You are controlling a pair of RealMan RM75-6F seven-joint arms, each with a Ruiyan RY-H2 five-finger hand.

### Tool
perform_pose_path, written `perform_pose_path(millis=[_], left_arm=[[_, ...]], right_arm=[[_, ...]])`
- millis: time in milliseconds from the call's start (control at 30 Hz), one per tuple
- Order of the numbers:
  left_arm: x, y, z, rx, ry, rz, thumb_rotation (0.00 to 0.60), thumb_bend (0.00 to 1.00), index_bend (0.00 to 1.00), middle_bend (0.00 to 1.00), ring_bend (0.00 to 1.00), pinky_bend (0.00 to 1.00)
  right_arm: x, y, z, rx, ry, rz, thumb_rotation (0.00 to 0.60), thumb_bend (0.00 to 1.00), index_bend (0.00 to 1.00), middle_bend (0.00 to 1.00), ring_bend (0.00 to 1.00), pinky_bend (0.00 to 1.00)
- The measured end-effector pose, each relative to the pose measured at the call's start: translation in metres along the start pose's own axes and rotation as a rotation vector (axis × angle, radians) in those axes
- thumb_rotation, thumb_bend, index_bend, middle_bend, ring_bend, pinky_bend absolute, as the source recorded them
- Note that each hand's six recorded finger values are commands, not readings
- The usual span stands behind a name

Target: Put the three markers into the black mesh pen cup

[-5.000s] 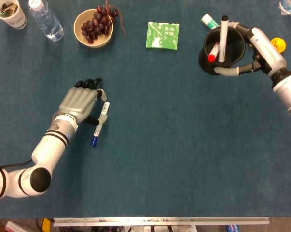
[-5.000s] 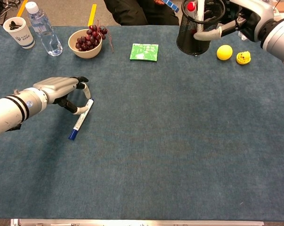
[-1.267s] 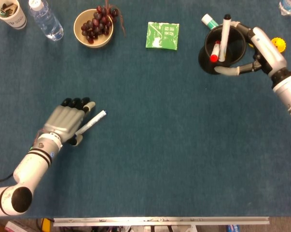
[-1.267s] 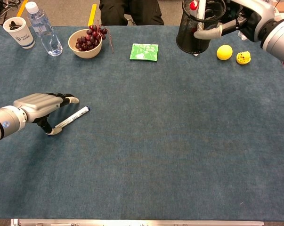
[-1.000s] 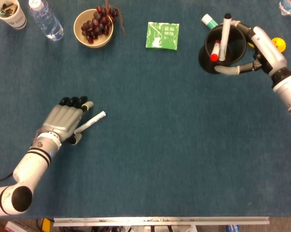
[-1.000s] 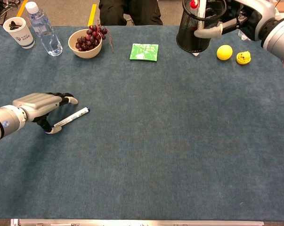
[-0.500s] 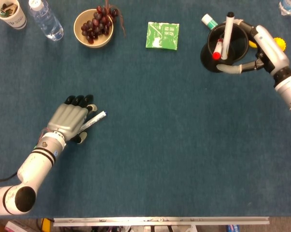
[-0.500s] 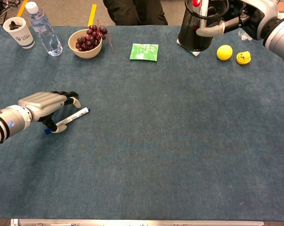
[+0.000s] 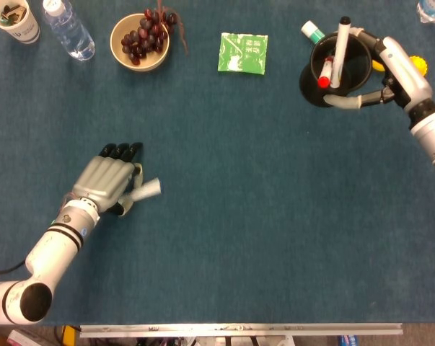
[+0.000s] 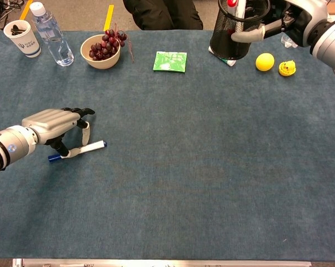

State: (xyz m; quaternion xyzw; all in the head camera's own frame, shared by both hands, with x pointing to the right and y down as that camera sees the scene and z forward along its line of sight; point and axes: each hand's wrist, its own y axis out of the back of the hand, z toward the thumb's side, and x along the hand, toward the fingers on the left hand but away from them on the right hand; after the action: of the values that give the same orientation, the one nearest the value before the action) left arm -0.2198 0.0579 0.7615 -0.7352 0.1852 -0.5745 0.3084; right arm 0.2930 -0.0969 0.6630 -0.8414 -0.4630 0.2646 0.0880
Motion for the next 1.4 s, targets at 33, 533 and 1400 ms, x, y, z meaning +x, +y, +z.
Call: perform_pose_path(millis=[33, 533, 1400], left_arm=[[-0.001, 0.0, 0.001, -0.001, -0.003, 0.001, 0.6, 0.35, 0.5, 0.0, 0.0, 0.05], [-0.013, 0.007, 0.017, -0.053, -0.053, 0.018, 0.6, 0.35, 0.36, 0.0, 0.0, 0.05], [0.003, 0.002, 0.026, -0.124, -0.004, 0.024, 0.6, 0.35, 0.35, 0.0, 0.0, 0.05]], right_arm=[[0.0, 0.0, 0.0, 0.0, 0.0, 0.0, 0.6, 0.36, 0.54, 0.45, 0.34, 0.29], [-0.001, 0.001, 0.0, -0.003, 0.002, 0.0, 0.6, 0.36, 0.54, 0.45, 0.34, 0.29], [0.002, 0.007, -0.007, -0.014, -0.008, -0.001, 0.6, 0.36, 0.54, 0.45, 0.34, 0.29]])
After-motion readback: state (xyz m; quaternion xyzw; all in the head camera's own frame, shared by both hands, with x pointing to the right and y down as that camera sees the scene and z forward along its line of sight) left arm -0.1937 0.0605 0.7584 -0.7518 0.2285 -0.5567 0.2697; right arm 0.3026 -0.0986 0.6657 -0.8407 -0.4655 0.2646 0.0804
